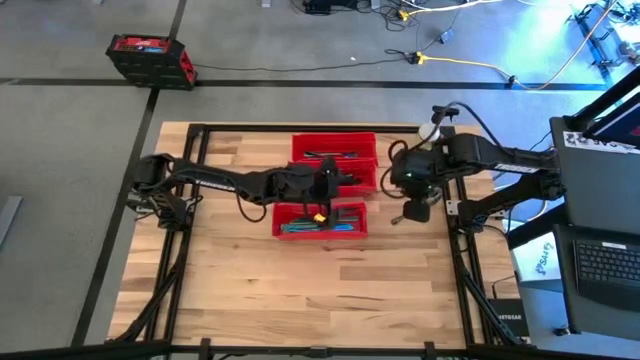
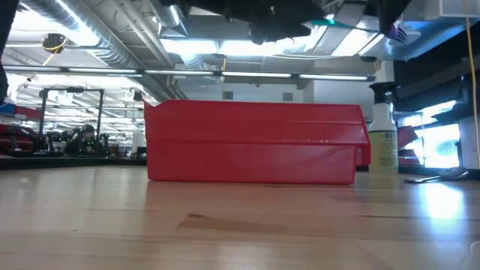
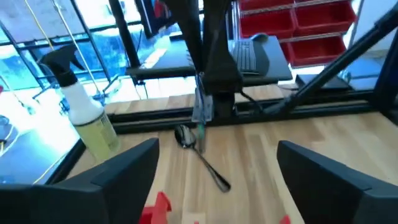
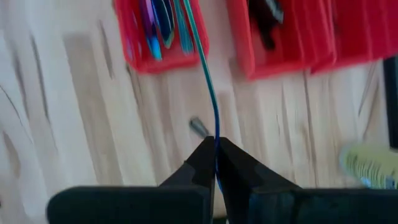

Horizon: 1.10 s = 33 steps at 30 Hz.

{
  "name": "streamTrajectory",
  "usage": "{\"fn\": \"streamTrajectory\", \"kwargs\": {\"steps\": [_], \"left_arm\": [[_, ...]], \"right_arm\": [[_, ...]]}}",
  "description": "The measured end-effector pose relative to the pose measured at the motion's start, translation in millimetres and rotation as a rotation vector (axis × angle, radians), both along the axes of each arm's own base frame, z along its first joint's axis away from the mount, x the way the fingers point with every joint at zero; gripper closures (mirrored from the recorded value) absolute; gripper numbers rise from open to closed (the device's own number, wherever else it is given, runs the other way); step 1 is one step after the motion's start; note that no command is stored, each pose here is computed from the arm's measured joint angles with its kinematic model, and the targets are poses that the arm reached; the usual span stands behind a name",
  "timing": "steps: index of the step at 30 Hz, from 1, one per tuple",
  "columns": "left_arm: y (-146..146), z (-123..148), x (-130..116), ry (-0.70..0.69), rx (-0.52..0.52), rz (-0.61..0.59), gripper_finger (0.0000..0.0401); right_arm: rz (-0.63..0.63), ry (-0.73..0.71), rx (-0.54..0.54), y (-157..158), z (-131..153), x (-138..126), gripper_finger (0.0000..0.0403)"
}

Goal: Sort silverware
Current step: Put the purple fork into the top red bin

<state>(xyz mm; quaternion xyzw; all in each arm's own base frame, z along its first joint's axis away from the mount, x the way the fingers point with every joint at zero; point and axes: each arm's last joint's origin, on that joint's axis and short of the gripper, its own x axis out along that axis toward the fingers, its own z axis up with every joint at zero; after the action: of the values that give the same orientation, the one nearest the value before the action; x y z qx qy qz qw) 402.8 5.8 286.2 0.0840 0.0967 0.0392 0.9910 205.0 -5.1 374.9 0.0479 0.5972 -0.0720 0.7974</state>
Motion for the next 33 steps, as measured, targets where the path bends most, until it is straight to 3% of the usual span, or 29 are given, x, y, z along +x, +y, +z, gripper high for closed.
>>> {"fn": "streamTrajectory", "kwargs": {"steps": [10,19,33], "left_arm": [[2.0,6.3,6.6,-0.143,0.041,0.063,0.0083],[4.2,5.0,6.8,-0.131,0.048,0.049,0.0092],[3.0,7.0,7.0,-0.152,0.050,0.012,0.0257]], "right_arm": [[0.014,-0.052,-0.014,-0.3,5.0,3.3,0.0403],[0.015,-0.055,-0.026,-1.2,5.1,3.5,0.0403],[0.029,-0.073,-0.058,-1.9,5.8,5.5,0.0403]]}}
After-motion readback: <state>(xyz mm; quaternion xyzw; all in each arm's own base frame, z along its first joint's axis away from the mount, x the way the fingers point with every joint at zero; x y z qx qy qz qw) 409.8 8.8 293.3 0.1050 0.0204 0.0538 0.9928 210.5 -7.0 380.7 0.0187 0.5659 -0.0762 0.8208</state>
